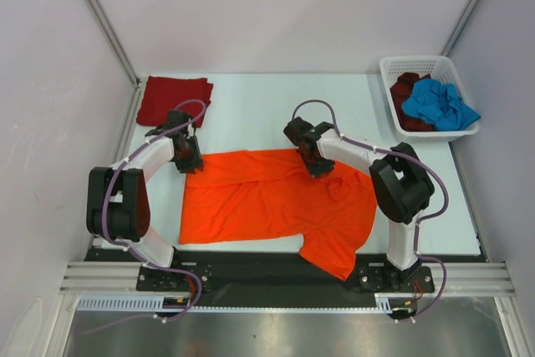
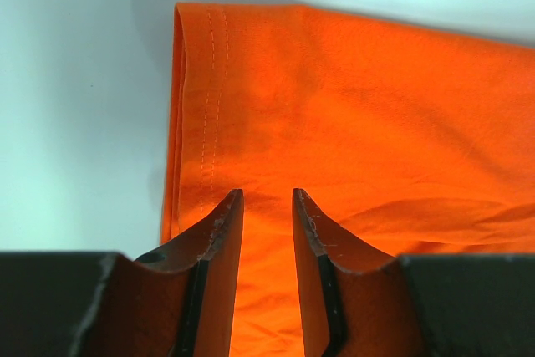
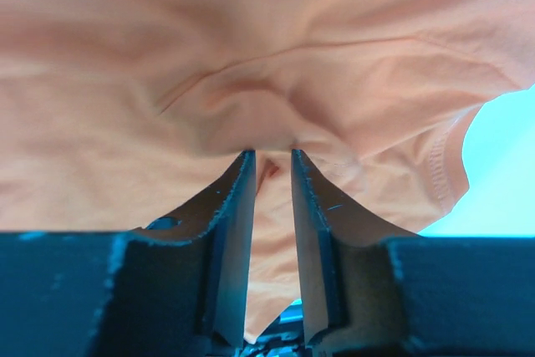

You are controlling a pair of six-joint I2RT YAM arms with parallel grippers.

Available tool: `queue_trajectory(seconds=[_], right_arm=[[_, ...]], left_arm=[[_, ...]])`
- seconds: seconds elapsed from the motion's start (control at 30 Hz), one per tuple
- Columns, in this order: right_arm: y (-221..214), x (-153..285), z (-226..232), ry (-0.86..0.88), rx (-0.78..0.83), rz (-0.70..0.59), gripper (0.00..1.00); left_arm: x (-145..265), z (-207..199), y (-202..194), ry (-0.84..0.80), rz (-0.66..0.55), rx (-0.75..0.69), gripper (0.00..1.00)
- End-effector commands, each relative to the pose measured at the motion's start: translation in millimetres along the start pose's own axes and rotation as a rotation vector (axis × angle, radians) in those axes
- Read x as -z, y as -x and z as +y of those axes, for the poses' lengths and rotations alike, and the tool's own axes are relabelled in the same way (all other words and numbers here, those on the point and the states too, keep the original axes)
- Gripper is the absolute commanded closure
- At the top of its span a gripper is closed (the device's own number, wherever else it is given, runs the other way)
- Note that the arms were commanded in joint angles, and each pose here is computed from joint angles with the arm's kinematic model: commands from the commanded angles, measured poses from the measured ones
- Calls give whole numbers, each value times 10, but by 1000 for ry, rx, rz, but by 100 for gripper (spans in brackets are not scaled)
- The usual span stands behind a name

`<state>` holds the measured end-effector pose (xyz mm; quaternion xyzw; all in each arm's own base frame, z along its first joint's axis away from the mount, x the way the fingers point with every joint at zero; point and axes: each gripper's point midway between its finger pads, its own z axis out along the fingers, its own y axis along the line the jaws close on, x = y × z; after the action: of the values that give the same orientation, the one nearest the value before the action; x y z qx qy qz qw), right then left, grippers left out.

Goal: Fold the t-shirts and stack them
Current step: Fold the tshirt

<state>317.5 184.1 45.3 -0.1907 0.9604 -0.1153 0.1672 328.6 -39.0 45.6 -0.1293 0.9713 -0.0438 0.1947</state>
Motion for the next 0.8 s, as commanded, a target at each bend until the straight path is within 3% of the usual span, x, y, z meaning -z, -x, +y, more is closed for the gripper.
queue_trajectory(seconds=[0.0, 0.17, 0.77], right_arm=[[75, 302, 46, 32, -11, -60, 72], [-39, 167, 87, 33, 12, -27, 79], [5, -213, 106, -36, 55, -14, 73]], left_arm=[[74, -32, 46, -19, -37, -17, 65], [71, -43, 61, -22, -36, -17, 65], [96, -36, 70, -18, -39, -22, 65]])
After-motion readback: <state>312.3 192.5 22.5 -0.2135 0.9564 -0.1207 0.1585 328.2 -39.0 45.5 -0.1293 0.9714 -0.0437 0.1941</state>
